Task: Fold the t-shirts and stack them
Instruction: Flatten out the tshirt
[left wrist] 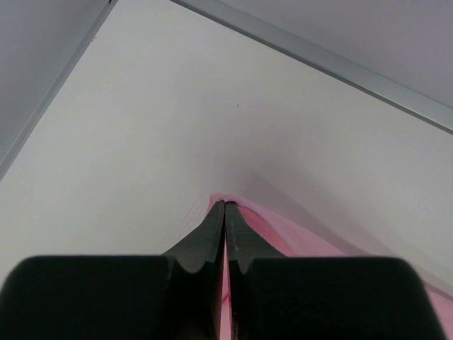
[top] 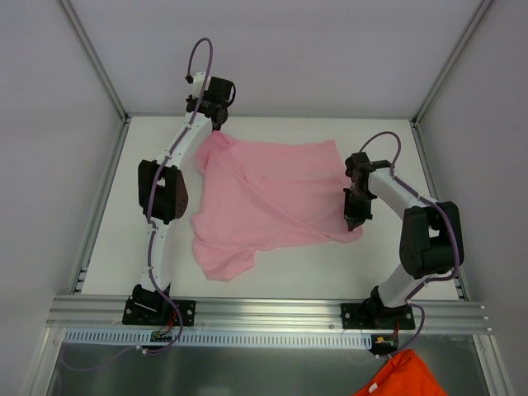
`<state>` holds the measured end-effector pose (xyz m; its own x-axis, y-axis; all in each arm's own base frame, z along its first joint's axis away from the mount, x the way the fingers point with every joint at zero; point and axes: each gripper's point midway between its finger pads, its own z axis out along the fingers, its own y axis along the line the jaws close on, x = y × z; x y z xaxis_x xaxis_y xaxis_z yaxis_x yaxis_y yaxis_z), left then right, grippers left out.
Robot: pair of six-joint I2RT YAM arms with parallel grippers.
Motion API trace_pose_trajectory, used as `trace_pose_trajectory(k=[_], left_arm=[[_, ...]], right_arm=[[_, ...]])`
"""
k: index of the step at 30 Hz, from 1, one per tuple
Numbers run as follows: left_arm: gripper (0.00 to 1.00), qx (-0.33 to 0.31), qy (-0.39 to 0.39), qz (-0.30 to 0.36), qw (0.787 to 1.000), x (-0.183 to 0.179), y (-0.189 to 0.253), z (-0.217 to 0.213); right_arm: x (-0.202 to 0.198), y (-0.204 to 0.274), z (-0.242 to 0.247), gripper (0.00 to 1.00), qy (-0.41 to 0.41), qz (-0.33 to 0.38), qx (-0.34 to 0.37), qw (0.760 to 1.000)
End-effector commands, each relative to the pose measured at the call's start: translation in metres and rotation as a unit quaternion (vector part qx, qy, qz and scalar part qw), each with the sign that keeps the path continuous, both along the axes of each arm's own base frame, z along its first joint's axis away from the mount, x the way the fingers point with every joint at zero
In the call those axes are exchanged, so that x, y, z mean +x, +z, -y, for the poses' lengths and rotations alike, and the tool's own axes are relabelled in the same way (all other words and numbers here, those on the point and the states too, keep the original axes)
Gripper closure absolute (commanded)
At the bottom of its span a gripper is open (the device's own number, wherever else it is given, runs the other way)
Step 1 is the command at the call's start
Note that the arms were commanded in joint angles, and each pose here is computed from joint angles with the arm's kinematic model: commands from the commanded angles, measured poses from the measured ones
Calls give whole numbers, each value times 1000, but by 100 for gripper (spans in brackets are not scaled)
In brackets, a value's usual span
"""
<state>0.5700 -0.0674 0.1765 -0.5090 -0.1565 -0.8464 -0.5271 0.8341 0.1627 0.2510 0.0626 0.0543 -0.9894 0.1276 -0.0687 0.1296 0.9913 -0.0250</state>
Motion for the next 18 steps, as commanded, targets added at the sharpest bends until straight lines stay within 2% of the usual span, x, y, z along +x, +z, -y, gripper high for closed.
trace_pose_trajectory(k=[1, 11, 18], left_arm=[[100, -2, 5, 49, 999, -7, 52, -4], [100, 5, 4, 50, 999, -10, 56, -5], [100, 9, 4, 46, 999, -12, 54, -7]], right_arm=[[15, 15, 11, 99, -15, 37, -37, 999], [40, 46, 56, 99, -67, 98, -172, 978], [51, 46, 67, 99, -74, 111, -206, 969]])
